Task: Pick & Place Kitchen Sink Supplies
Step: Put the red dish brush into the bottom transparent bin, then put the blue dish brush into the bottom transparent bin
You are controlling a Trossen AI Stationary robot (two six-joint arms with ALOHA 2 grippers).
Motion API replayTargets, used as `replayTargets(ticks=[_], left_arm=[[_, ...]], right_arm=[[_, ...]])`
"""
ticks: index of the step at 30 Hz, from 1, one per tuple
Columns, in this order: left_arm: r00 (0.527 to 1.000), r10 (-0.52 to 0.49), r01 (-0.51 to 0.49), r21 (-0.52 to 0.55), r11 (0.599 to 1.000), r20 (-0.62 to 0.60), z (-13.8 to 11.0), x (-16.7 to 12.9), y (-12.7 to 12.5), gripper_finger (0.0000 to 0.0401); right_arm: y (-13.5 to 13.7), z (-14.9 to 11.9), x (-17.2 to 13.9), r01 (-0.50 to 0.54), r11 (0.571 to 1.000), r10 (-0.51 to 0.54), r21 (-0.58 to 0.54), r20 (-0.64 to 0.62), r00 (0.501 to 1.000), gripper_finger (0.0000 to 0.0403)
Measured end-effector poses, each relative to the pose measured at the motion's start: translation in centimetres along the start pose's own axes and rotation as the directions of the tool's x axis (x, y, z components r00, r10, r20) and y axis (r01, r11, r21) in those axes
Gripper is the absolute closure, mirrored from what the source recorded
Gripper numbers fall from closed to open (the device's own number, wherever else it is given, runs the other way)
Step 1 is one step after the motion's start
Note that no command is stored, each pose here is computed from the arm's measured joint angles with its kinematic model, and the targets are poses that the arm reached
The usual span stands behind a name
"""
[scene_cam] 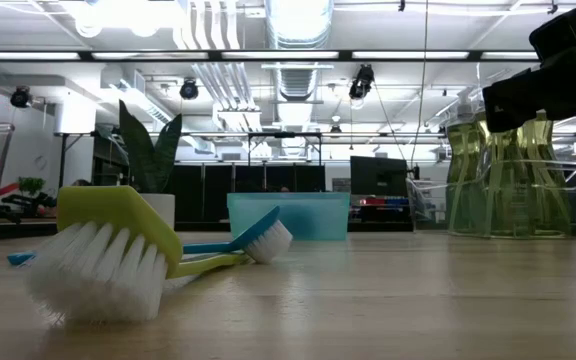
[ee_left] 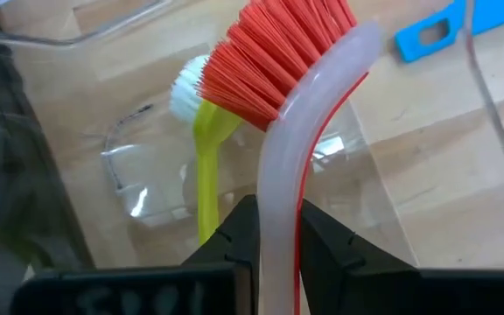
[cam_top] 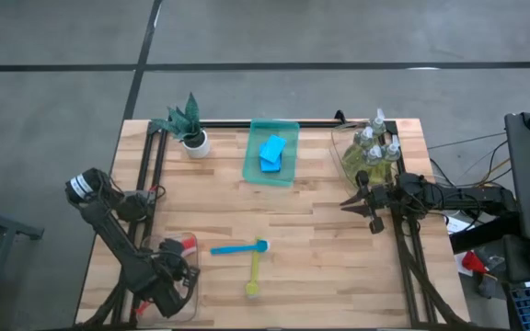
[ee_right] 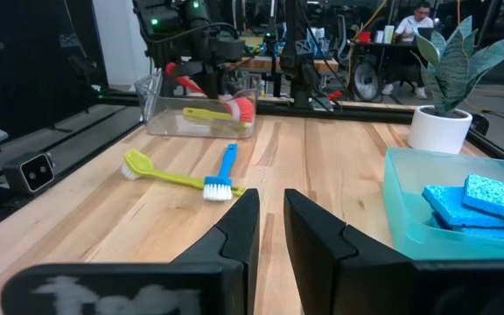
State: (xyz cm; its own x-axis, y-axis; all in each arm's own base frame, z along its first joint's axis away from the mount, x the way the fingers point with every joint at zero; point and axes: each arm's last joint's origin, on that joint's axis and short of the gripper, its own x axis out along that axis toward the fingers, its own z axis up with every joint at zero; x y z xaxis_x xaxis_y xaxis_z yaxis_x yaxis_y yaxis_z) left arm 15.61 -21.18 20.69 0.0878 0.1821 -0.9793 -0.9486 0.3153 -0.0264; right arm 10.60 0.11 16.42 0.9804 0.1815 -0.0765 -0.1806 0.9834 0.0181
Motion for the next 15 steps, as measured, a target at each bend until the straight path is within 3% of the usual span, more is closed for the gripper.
replayTargets(ticks=[7, 15], left_arm=[[0.997, -0.021, 0.021, -0.003, 1.000, 0.077, 0.65, -0.09, -0.15, 0.0307], [0.997, -0.041, 0.042, -0.004, 0.999, 0.062, 0.83, -0.91, -0.62, 0.0268]], right_arm=[[0.00, 0.00, 0.00, 0.000, 1.000, 0.000, 0.000, 0.000, 1.000, 0.0351], [0.00, 0.00, 0.00, 0.000, 1.000, 0.000, 0.000, 0.000, 1.000, 0.0351]])
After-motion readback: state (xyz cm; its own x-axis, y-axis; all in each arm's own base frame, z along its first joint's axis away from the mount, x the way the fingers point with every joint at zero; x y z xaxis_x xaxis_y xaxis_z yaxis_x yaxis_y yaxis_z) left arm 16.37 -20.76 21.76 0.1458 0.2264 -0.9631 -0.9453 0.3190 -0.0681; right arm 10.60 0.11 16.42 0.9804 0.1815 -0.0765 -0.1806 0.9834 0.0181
